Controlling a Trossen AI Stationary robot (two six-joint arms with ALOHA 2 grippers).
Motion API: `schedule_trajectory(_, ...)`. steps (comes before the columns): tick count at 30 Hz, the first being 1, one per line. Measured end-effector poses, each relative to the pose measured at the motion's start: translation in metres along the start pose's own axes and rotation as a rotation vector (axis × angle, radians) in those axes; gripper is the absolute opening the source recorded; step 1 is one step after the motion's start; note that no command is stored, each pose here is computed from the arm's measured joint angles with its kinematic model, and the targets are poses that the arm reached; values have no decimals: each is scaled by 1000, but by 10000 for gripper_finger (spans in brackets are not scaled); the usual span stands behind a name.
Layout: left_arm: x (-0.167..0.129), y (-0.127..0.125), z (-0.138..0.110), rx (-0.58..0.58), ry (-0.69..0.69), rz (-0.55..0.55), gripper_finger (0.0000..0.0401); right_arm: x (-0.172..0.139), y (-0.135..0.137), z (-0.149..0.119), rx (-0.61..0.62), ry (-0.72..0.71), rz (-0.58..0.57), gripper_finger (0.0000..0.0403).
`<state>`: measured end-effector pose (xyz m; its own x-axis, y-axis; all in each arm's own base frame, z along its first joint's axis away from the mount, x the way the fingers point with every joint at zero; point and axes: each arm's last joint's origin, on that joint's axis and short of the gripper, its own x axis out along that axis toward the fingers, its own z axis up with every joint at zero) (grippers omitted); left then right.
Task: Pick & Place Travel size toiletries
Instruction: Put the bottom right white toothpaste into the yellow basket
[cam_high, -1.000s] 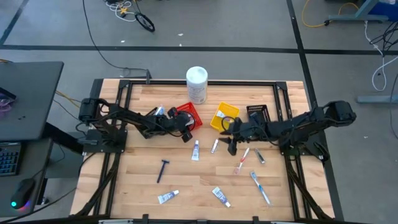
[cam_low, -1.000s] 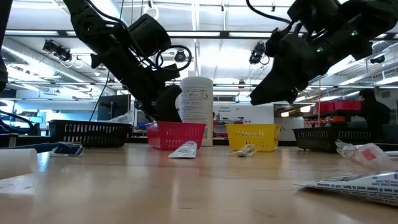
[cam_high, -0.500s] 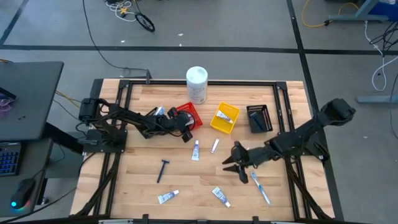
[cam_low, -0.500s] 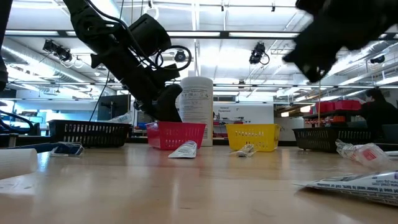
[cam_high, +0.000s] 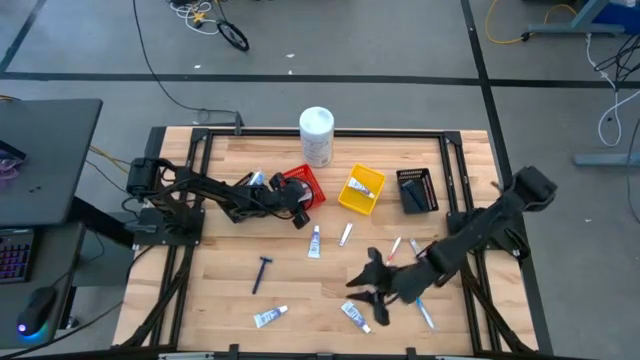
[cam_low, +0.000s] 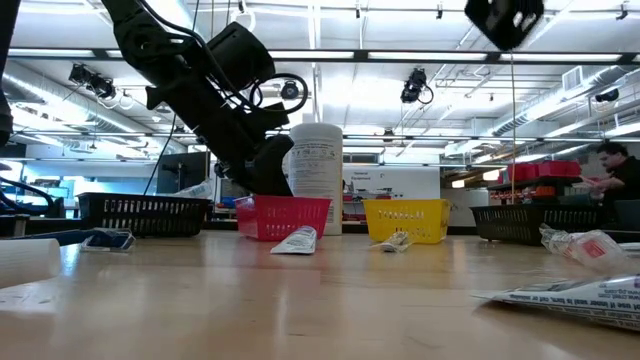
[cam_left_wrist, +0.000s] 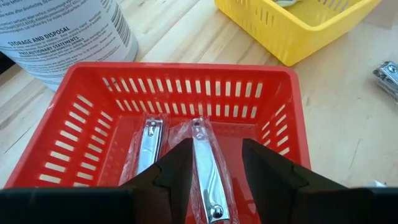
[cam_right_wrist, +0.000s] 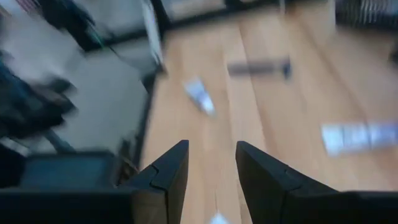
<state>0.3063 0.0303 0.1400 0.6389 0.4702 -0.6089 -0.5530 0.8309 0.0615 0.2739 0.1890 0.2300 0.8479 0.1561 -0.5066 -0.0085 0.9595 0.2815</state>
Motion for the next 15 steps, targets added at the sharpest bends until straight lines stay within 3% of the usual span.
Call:
schedule_trajectory(7, 0, -1, 0, -6, 4, -13, 146, 30, 24, -24, 130, 341, -100, 144)
schedule_trajectory(13, -1, -2, -1, -8, 15, -50, 146, 43, 49, -35, 140, 425, -94, 144)
schedule_trajectory(15, -1, -3, -1, -7, 15, -51, 146, 45, 49, -41, 196, 462, -123, 144)
